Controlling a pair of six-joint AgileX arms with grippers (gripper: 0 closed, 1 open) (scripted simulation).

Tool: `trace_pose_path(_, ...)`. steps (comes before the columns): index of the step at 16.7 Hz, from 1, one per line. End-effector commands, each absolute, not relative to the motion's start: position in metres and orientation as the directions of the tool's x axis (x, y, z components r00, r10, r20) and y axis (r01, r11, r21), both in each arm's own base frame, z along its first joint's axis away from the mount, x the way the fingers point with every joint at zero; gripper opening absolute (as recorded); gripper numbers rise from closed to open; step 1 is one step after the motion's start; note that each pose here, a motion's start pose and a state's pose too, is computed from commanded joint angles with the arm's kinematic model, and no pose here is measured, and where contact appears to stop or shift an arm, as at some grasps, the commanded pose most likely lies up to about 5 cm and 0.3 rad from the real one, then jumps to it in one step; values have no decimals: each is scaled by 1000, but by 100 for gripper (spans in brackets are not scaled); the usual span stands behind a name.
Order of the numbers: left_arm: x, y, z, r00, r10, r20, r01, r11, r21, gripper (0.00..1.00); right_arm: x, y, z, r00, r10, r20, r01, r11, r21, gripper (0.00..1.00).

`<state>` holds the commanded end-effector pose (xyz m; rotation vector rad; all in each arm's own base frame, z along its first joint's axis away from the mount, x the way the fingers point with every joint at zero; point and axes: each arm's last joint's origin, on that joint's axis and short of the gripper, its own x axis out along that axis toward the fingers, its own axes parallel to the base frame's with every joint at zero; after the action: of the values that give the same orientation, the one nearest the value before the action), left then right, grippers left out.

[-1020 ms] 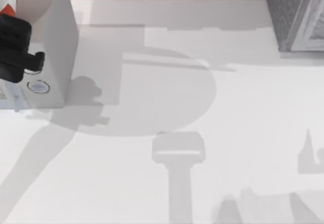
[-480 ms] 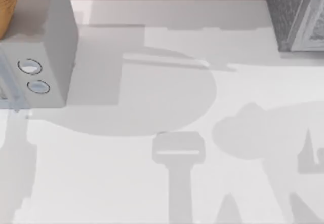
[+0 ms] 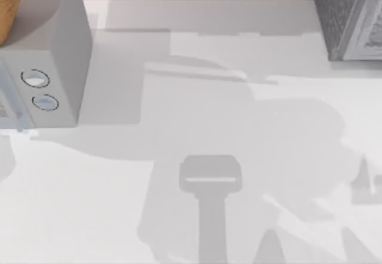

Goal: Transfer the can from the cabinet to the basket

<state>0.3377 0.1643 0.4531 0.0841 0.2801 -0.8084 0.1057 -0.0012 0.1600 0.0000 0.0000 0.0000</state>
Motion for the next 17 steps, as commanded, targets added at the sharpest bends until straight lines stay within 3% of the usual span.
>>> trace_pose_path(4,335,190,449,662,-722,-199,736,677,-9,0,106,-1,160,1000,0,0,0,1000,0,100)
trace_pose_path(17,358,178,434,660,-720,-214,733,679,-24,0,106,-1,160,1000,0,0,0,1000,0,100)
